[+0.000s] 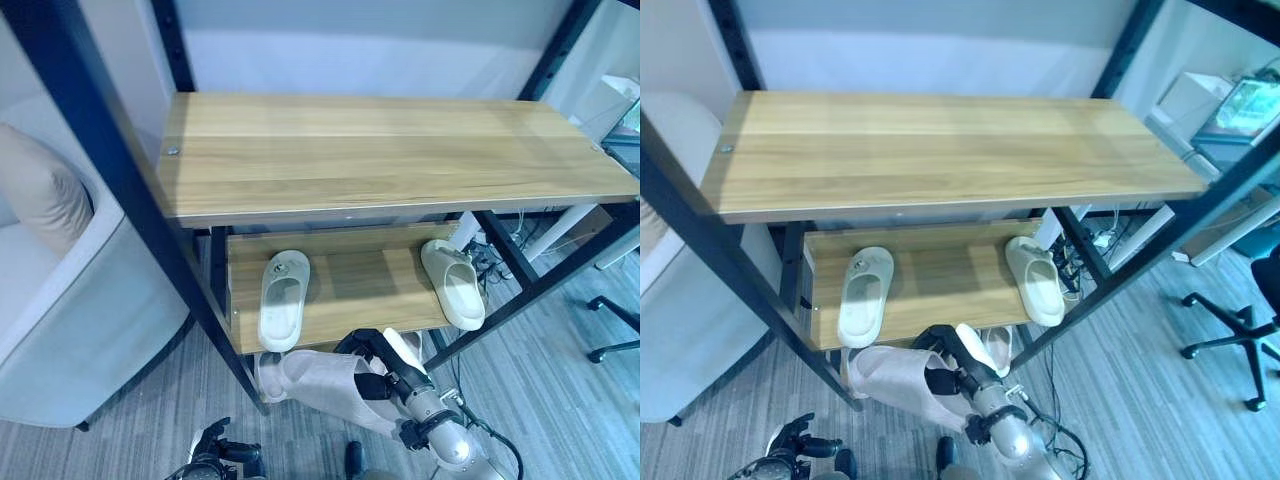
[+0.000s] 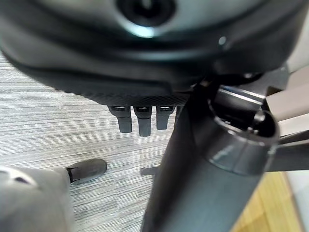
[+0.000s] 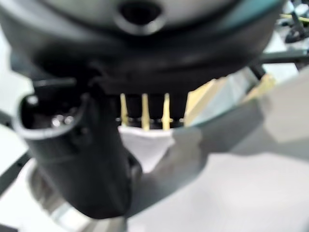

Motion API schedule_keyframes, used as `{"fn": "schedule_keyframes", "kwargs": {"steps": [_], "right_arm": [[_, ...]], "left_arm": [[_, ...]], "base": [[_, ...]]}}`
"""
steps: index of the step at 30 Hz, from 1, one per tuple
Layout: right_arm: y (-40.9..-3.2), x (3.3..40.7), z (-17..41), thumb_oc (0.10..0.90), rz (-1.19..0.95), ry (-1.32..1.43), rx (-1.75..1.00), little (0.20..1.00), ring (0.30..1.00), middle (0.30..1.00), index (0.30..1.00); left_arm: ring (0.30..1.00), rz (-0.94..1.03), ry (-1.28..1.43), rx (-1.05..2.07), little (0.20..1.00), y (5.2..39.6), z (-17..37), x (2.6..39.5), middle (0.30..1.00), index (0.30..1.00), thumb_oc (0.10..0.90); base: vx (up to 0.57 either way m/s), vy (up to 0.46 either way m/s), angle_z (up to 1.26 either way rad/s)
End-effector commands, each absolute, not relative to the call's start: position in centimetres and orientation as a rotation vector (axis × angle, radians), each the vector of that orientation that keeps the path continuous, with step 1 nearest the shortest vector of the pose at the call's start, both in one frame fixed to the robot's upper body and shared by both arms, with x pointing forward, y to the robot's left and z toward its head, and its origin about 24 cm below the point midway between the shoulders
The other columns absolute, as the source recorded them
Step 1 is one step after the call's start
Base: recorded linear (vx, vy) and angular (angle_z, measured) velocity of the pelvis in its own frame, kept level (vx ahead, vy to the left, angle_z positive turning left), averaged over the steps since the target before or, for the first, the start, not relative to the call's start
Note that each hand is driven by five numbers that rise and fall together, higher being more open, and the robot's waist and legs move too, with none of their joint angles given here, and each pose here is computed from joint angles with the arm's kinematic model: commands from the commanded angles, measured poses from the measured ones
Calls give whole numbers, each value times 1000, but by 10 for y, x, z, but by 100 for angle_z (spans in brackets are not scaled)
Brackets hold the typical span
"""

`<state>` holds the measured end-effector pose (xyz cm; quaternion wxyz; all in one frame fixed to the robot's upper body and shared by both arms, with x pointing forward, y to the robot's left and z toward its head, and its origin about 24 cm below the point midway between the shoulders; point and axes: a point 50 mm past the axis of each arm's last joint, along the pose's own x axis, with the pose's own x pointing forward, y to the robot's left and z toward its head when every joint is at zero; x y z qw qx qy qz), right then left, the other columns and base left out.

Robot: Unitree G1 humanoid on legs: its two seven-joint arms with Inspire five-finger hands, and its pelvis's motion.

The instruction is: Arrange the slippers neatly on the shoe rack.

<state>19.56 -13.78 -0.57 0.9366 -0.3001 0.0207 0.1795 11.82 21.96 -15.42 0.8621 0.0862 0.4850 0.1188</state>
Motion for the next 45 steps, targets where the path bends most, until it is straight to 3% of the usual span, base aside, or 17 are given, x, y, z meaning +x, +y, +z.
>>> {"fn": "schedule_keyframes", "kwargs": {"steps": [1, 11, 27, 37, 41, 45], "right_arm": [[-132, 219, 51, 400, 288, -263, -592, 300, 300, 300, 300], [-132, 210, 50, 400, 361, -250, -599, 300, 300, 300, 300], [-187, 170, -18, 400, 315, 155, -700, 300, 300, 300, 300], [-182, 209, -7, 400, 218, 78, -630, 300, 300, 300, 300], [-161, 235, 15, 400, 235, -43, -546, 300, 300, 300, 300], [-149, 255, 42, 400, 212, -177, -524, 300, 300, 300, 300]], "left_arm": [[900, 171, 1052, 195, 900, 200, -161, 105, 900, 900, 800], [900, 81, 1077, 244, 900, 193, -164, 99, 900, 900, 800], [900, 80, 1107, 210, 900, 187, -167, 88, 900, 900, 800], [900, 185, 976, 189, 900, 200, -154, 123, 900, 900, 800], [900, 408, 822, 82, 900, 228, -136, 145, 900, 900, 800], [900, 563, 788, -6, 900, 244, -133, 135, 900, 900, 800]], "base": [[76, 12, -4], [20, -12, 0], [2, -18, 2], [-108, -60, 3], [-157, -131, 13], [-120, -82, 5]]}}
